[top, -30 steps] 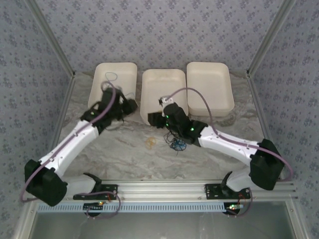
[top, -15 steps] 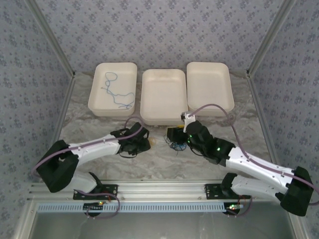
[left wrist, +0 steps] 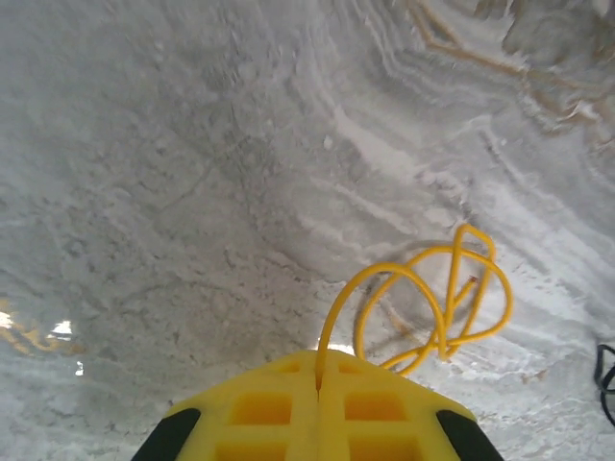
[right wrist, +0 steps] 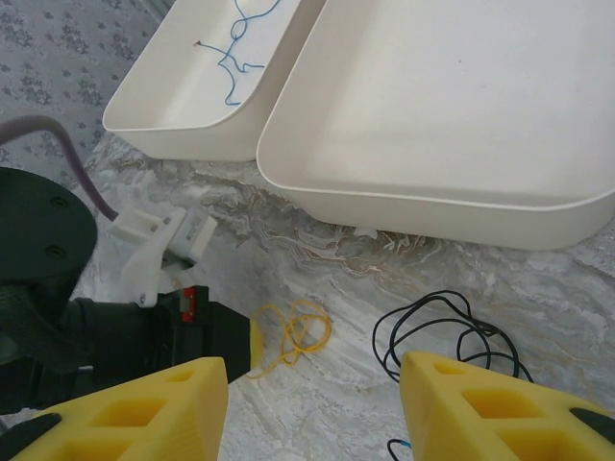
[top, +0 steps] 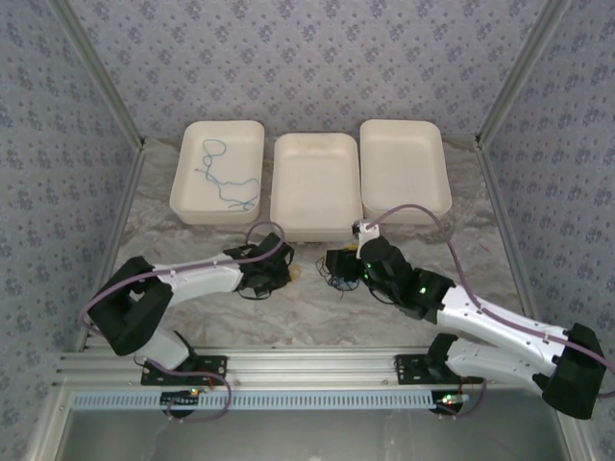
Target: Untangle the cables
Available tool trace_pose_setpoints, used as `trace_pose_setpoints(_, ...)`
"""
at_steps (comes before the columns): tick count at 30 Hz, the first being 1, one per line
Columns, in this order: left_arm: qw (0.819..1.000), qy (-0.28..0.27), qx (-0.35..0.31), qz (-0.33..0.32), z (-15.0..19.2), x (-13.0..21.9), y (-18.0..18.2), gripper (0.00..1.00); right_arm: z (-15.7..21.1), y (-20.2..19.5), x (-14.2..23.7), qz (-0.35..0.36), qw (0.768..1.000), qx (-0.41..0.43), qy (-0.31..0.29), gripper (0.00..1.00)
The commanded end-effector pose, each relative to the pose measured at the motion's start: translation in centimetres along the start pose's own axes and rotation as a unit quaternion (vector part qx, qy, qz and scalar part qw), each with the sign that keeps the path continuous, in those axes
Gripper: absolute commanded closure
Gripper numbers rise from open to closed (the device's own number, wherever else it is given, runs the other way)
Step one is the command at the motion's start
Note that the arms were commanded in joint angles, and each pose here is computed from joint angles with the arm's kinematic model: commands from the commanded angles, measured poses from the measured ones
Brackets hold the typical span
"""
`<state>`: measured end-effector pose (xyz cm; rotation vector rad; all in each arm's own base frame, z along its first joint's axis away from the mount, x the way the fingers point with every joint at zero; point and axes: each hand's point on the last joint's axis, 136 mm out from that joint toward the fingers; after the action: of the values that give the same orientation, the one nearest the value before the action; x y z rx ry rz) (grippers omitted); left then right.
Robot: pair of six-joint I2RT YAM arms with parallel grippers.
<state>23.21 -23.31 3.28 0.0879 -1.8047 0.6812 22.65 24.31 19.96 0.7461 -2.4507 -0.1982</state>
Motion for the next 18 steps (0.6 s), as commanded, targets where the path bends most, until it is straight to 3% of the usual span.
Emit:
trace_pose_setpoints(1, 0.997, -0.051, -0.018, 0.046, -2.2, 3.1, -2.2, 1.0, -0.2, 0.2, 0.1, -0.003, 1.0, -0.008, -0.008, 0.5)
trace_pose_setpoints(9, 0.983, -0.058, -0.059, 0.166, -4.3, 11.6, -5.7, 1.0, -2.0, 2.4, 0.8, -0.058, 0.998, -0.011, -0.03, 0.52)
trace_pose_setpoints(13, 0.968, -0.07, -0.099, 0.219, -4.5, 15.7, -7.8, 1.0, -3.7, 4.6, 1.6, -0.131, 0.99, -0.017, -0.056, 0.44)
trace_pose_setpoints(18, 0.959, -0.082, -0.113, 0.247, -4.6, 17.5, -8.4, 1.0, -4.9, 5.3, 1.6, -0.157, 0.985, -0.044, -0.051, 0.47)
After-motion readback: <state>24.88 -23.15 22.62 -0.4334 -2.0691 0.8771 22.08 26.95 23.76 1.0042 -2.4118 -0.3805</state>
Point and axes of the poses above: each hand's point on the last joint's axis, 136 mm out from that joint toward the fingers, its own x axis back along the fingers, its own y axis along the line the jaws close on, z = x × y, and after that the axes turned 10 degrees about x, right-handed
